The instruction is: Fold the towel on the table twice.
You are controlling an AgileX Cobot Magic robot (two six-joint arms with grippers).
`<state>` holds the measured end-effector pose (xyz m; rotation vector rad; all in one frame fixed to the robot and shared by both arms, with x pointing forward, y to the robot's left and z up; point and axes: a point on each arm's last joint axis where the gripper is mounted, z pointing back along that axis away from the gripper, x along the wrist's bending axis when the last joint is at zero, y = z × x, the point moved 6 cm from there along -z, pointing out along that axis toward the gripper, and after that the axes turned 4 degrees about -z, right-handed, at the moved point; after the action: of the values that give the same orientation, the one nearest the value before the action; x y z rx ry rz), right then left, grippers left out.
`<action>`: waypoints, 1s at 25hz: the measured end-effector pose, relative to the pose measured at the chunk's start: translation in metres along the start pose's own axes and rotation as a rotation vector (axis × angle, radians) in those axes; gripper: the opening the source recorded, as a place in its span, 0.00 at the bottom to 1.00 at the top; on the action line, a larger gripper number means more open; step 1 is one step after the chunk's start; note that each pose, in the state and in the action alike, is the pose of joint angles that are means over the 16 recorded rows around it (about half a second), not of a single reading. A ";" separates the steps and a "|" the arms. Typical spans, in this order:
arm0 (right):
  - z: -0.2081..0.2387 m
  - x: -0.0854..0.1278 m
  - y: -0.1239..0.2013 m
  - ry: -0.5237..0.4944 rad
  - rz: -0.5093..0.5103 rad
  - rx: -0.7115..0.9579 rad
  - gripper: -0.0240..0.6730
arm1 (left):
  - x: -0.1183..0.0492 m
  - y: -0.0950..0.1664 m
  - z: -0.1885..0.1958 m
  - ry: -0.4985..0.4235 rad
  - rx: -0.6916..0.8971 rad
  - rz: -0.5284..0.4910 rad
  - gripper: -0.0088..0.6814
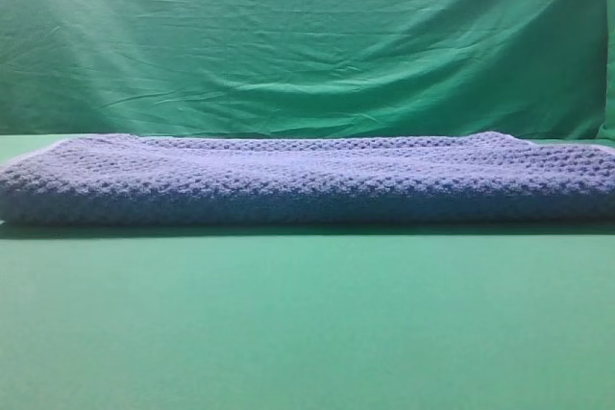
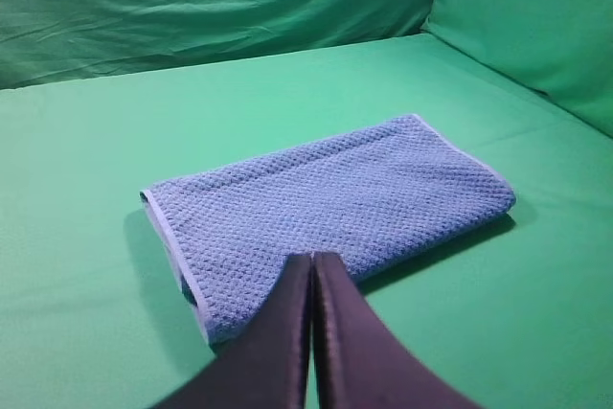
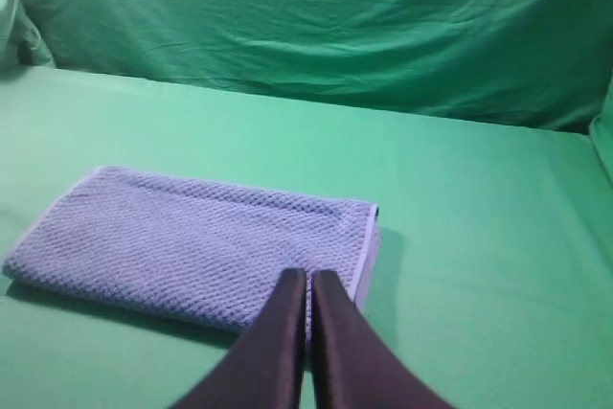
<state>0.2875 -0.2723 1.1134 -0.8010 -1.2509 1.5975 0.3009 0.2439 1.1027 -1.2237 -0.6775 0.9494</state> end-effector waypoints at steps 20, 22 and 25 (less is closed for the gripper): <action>-0.053 -0.006 0.060 -0.003 -0.011 -0.134 0.03 | 0.034 0.082 -0.031 -0.169 -0.032 -0.082 0.01; -0.060 -0.007 0.067 0.000 -0.013 -0.134 0.03 | 0.038 0.089 -0.035 -0.189 -0.024 -0.102 0.01; -0.068 -0.009 0.077 0.006 -0.016 -0.132 0.03 | 0.043 0.096 -0.039 -0.211 -0.016 -0.128 0.01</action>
<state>0.3308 -0.2600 1.0201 -0.8753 -1.3666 1.5105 0.3318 0.2695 0.9984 -1.0890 -0.9209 0.9760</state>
